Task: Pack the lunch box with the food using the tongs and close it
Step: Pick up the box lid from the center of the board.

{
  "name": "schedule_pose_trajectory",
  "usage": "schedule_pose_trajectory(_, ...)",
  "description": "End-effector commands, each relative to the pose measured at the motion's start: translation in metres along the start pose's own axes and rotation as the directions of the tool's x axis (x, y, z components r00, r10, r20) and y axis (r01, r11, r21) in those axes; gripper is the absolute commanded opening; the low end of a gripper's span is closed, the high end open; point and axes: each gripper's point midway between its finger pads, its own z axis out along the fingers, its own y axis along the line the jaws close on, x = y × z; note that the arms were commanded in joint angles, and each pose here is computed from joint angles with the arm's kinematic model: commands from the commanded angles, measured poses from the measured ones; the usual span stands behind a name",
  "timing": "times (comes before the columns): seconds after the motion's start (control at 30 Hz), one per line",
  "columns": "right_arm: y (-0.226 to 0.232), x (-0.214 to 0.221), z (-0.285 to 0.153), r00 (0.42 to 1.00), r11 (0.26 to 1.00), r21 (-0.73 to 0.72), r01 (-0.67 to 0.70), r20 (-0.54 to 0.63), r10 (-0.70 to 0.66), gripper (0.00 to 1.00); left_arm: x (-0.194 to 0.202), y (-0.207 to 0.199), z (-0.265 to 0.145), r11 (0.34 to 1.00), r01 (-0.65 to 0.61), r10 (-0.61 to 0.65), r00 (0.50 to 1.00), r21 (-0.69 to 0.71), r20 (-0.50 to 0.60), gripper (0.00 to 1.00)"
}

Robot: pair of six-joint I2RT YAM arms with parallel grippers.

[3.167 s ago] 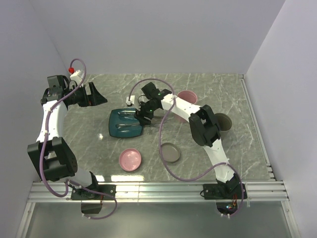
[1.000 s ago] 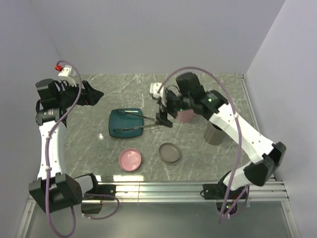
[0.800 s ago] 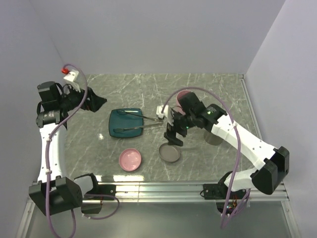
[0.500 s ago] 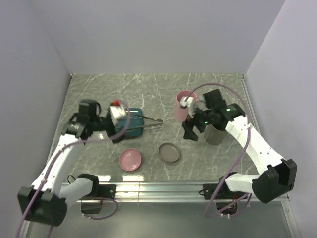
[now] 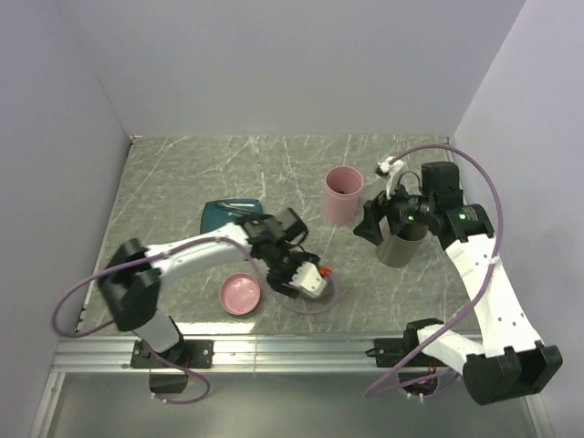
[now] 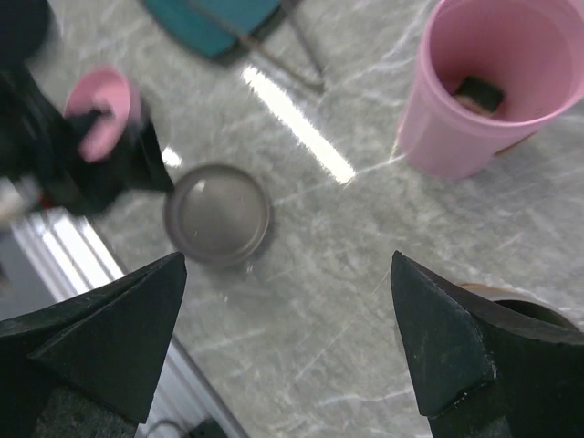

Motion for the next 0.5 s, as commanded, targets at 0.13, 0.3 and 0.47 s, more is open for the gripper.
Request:
schedule_pose_trajectory(0.13, -0.023, -0.038, -0.016, 0.975, 0.989, 0.080, -0.123, 0.194, 0.106, 1.00, -0.003, 0.022, 0.039, 0.993, -0.102, 0.109, 0.989, 0.067, -0.103, 0.58)
schedule_pose_trajectory(0.3, -0.026, -0.049, -0.020, 0.968, 0.989, 0.037, -0.143, 0.215, 0.132, 1.00, 0.011, 0.012, 0.049, 0.977, -0.185, 0.201, 0.965, 0.105, -0.170, 0.50)
schedule_pose_trajectory(0.47, -0.041, -0.045, -0.017, 0.967, 0.983, 0.078, -0.168, 0.206, 0.149, 1.00, 0.014, 0.007, 0.061, 0.977, -0.167, 0.189, 0.965, 0.129, -0.179, 0.48)
